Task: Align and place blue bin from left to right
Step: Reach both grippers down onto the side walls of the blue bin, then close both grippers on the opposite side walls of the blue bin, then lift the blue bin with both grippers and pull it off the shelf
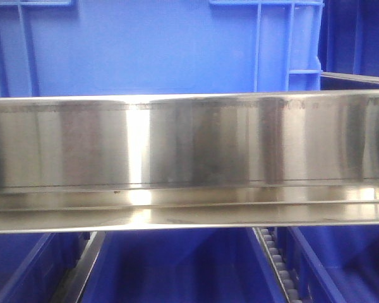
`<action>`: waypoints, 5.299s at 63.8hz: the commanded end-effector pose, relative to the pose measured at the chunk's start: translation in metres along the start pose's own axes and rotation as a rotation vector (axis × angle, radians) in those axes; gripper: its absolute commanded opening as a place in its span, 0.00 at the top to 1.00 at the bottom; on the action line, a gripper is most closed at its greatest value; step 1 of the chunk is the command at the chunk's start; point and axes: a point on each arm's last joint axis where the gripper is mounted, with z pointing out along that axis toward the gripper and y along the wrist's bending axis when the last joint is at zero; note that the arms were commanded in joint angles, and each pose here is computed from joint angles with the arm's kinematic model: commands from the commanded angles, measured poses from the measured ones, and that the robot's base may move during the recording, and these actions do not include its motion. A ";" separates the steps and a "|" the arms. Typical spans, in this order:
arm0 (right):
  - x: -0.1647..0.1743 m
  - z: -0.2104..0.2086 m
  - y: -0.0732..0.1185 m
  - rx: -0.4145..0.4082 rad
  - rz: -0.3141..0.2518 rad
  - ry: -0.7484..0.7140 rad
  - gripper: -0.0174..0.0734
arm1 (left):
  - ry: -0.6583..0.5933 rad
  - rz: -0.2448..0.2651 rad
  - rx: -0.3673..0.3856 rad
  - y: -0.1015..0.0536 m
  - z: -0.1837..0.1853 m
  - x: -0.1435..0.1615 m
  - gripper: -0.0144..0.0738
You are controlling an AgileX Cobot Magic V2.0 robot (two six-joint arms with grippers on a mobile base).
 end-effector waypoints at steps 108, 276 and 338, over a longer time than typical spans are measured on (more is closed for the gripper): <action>0.013 0.275 -0.018 0.223 0.042 0.470 0.19 | 0.201 -0.103 -0.109 0.003 0.221 -0.018 0.18; -0.053 0.203 -0.006 0.193 0.053 0.247 0.89 | 0.099 -0.220 -0.103 0.006 0.166 -0.045 0.85; -0.054 0.194 -0.004 0.196 0.055 0.270 0.89 | 0.085 -0.213 -0.134 0.009 0.144 -0.063 0.85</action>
